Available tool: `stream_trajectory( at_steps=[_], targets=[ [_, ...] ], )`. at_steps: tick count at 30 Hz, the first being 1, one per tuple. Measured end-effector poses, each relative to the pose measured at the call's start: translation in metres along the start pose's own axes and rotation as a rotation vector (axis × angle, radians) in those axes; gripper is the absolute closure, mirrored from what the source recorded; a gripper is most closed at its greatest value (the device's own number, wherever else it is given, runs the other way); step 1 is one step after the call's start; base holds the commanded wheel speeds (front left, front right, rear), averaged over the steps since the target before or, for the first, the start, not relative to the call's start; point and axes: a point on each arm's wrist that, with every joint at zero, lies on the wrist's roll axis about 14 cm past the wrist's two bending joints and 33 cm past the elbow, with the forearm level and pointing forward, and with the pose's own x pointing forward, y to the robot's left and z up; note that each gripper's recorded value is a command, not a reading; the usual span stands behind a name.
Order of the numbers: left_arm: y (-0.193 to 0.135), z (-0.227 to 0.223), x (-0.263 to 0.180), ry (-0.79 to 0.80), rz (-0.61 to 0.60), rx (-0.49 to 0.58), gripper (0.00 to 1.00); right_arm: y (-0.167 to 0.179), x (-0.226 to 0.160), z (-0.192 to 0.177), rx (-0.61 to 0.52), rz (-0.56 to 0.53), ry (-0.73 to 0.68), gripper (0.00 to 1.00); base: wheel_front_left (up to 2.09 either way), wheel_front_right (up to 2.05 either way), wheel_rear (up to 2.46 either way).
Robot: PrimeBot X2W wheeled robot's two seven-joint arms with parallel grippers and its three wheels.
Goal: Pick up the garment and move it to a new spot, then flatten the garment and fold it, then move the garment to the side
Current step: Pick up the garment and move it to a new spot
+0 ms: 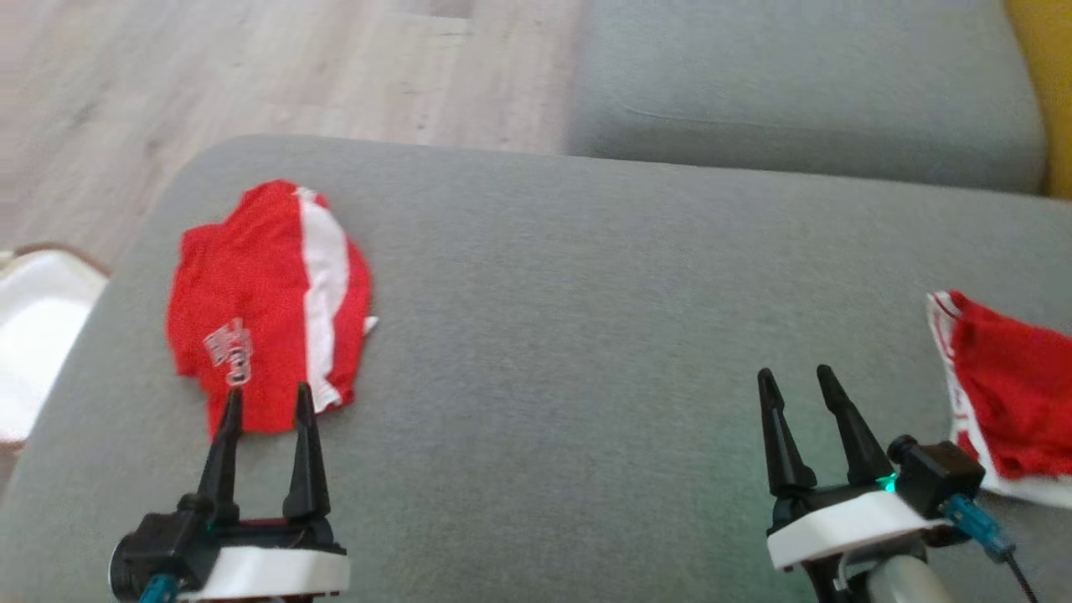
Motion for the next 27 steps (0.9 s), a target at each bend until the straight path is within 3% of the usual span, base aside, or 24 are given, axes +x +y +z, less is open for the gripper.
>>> stream_trajectory(
  at_steps=[11,27],
  targets=[
    [0.051,0.013,-0.040,-0.037,0.169,0.022,0.00,0.054,0.016,-0.013,0.030,0.164,0.046,0.00,0.00,0.00,0.00],
    [0.062,0.017,-0.042,-0.052,0.200,0.027,0.00,0.058,0.014,-0.016,0.031,0.178,0.057,0.00,0.00,0.00,0.00]
  ],
)
